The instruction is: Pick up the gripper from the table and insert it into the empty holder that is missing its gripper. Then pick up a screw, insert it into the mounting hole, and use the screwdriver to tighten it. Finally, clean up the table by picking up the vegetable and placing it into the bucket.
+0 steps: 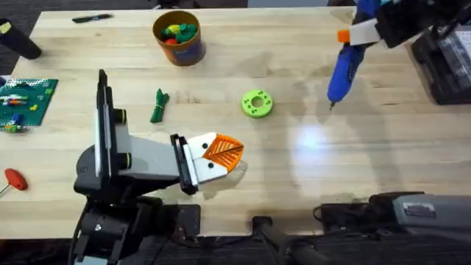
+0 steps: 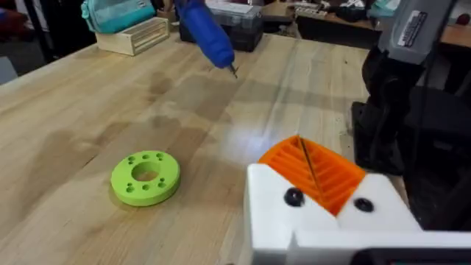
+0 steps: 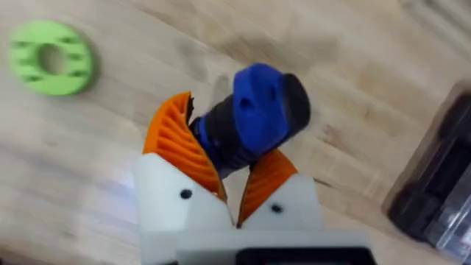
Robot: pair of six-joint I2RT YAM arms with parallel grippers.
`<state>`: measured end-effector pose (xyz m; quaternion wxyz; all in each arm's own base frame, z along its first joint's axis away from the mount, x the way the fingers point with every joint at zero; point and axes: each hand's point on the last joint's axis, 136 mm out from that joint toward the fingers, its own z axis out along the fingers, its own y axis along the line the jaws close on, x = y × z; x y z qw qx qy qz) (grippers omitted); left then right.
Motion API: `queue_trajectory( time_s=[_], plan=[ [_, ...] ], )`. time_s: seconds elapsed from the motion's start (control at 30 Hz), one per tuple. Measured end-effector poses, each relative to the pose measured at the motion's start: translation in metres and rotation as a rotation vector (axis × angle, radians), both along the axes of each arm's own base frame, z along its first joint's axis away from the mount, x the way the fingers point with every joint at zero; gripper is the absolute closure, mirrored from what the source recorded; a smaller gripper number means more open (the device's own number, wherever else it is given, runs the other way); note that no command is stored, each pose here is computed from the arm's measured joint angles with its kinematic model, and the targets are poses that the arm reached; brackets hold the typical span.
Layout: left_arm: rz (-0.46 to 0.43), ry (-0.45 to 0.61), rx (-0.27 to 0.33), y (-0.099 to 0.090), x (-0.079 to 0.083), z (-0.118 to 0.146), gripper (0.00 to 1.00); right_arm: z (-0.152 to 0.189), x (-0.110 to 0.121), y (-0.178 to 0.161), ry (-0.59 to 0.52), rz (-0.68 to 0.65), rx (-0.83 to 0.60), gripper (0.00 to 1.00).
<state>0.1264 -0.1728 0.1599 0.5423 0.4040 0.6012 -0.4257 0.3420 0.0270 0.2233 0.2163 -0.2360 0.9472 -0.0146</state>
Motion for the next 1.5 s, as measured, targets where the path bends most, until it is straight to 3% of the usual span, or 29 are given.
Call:
queue_trajectory(
  time_s=[0.5, 0.53, 0.57, 0.83, 1.03, 1.17, 1.5],
  plan=[
    [0.0, 0.0, 0.0, 0.0, 0.0, 0.0, 0.984, 0.107, -0.082, 0.113, -0.303, 0.396, 0.281, 0.996],
    [0.0, 0.0, 0.0, 0.0, 0.0, 0.0, 0.984, 0.112, -0.087, 0.12, -0.315, 0.433, 0.302, 0.996],
    [0.0, 0.0, 0.0, 0.0, 0.0, 0.0, 0.984, 0.129, -0.105, 0.153, -0.358, 0.587, 0.389, 0.996],
    [0.0, 0.0, 0.0, 0.0, 0.0, 0.0, 0.984, 0.117, -0.126, 0.179, -0.377, 0.688, 0.457, 0.996],
    [0.0, 0.0, 0.0, 0.0, 0.0, 0.0, 0.984, 0.13, -0.122, 0.194, -0.567, 0.716, 0.577, 0.996],
    [0.0, 0.0, 0.0, 0.0, 0.0, 0.0, 0.984, 0.147, -0.133, 0.208, -0.652, 0.816, 0.695, 0.996],
    [0.0, 0.0, 0.0, 0.0, 0.0, 0.0, 0.984, 0.166, -0.151, 0.25, -0.686, 1.079, 0.865, 0.996]
  ],
)
